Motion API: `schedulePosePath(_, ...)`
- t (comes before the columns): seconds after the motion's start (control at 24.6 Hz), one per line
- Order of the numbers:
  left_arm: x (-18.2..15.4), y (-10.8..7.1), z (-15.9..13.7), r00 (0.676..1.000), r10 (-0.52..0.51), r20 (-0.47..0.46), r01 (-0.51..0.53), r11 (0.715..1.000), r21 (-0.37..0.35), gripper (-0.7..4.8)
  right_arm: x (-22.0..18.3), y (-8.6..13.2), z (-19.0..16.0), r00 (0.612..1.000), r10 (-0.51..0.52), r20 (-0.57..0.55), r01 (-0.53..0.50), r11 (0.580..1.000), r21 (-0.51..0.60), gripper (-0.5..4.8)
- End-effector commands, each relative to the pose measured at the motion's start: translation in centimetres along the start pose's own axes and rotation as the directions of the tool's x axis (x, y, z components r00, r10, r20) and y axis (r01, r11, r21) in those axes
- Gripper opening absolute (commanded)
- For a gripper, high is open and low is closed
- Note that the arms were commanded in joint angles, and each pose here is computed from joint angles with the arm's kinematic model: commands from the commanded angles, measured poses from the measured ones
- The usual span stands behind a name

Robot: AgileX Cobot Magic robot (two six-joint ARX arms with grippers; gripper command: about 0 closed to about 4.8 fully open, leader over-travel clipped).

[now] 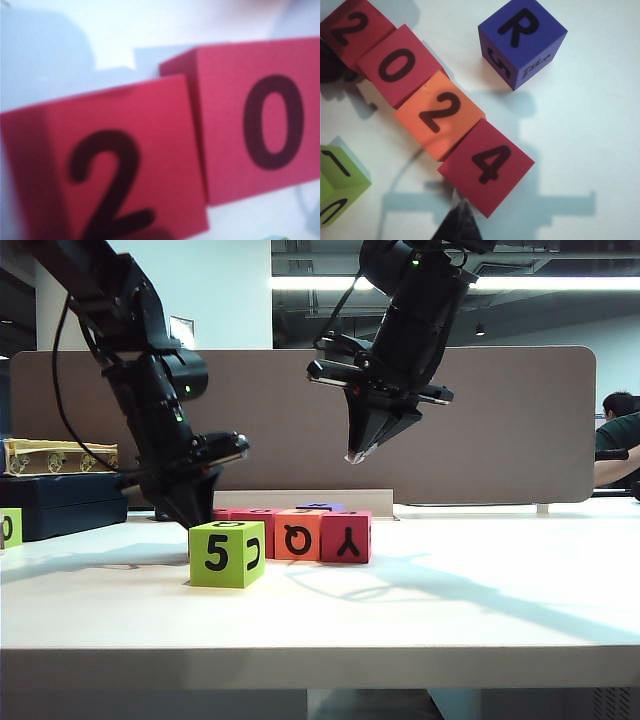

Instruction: Select the appropriate blocks from the scattered letter blocks on the table and arrange them in a row to spell out "2024".

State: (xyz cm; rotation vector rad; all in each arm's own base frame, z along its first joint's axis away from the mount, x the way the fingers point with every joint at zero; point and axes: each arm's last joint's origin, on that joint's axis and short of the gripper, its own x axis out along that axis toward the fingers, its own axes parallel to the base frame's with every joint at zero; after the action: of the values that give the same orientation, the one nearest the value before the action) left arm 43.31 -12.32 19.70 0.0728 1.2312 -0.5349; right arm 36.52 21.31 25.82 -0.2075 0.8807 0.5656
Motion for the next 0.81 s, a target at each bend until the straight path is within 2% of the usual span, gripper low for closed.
schedulePosePath(0.04,0.4,-0.7,0.0,1.000,-0.026,-0.009,0.026,1.000,0.013,-0.06,-0.4,0.0,0.4,1.000,-0.003,0.025,0.003,1.000,-0.005,-0.01)
schedulePosePath(0.16,0.3,-1.1,0.1,1.000,-0.029,-0.006,0.029,0.999,0.021,-0.06,-0.4,0.0,0.4,1.000,-0.004,0.026,0.004,1.000,-0.005,-0.01)
schedulePosePath(0.33,-0.9,-1.4,0.2,0.998,-0.032,-0.047,0.032,0.999,0.010,-0.06,-0.4,0.0,0.3,1.000,-0.005,0.023,0.005,1.000,-0.004,-0.01)
schedulePosePath(0.53,-3.4,-1.9,0.7,0.996,-0.001,-0.090,0.006,0.998,0.056,-0.06,-0.4,-0.8,0.2,0.999,-0.045,0.009,0.045,0.999,0.011,-0.01)
schedulePosePath(0.81,-7.5,-2.9,1.8,0.999,0.033,-0.003,-0.032,0.996,0.084,-0.06,0.6,-2.9,-0.5,0.996,-0.075,-0.037,0.077,0.995,0.060,-0.01)
